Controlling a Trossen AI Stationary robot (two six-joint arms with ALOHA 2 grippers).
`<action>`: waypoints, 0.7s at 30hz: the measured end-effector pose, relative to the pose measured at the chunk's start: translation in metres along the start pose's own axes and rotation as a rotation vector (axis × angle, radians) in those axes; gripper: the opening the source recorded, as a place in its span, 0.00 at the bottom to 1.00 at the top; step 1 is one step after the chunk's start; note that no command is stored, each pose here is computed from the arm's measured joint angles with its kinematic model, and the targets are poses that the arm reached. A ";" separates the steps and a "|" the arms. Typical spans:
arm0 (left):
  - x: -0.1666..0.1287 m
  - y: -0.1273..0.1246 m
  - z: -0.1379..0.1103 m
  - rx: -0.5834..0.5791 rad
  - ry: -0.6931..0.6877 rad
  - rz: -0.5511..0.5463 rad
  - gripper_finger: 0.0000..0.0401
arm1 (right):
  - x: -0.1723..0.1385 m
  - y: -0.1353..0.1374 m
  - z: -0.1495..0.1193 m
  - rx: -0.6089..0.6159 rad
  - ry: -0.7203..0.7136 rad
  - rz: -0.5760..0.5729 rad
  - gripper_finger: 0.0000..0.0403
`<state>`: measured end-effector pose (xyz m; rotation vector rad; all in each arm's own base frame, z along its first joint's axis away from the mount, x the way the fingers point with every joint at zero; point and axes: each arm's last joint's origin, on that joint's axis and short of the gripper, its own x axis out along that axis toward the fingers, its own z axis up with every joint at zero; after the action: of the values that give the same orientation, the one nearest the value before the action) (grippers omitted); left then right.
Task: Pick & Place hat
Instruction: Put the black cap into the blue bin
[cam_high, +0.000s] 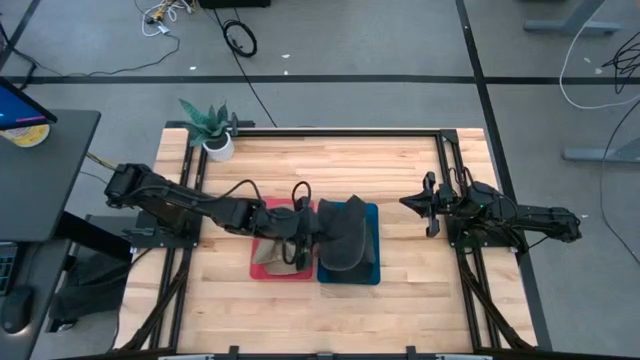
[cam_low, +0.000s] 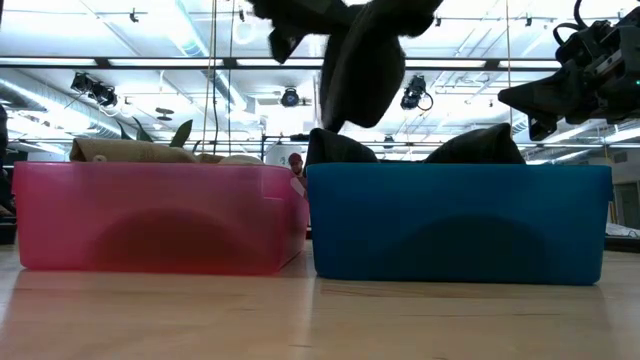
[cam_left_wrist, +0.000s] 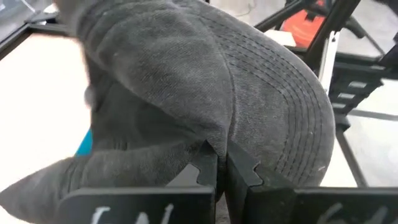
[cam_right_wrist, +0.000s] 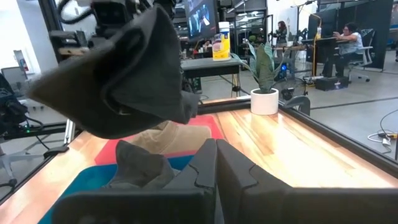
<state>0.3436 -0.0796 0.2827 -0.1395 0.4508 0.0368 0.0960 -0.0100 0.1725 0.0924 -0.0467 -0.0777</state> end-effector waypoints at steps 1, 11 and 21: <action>0.002 -0.001 0.002 0.000 -0.002 0.003 0.02 | 0.000 0.000 0.000 0.000 0.000 0.000 0.02; 0.027 -0.022 0.013 0.060 0.147 0.121 0.02 | 0.001 0.000 -0.001 0.001 0.009 0.000 0.02; 0.068 -0.020 -0.011 -0.023 0.211 0.145 0.02 | 0.001 0.000 -0.001 0.000 0.010 -0.001 0.02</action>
<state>0.4010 -0.1003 0.2460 -0.1340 0.6713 0.1713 0.0967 -0.0101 0.1717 0.0931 -0.0363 -0.0781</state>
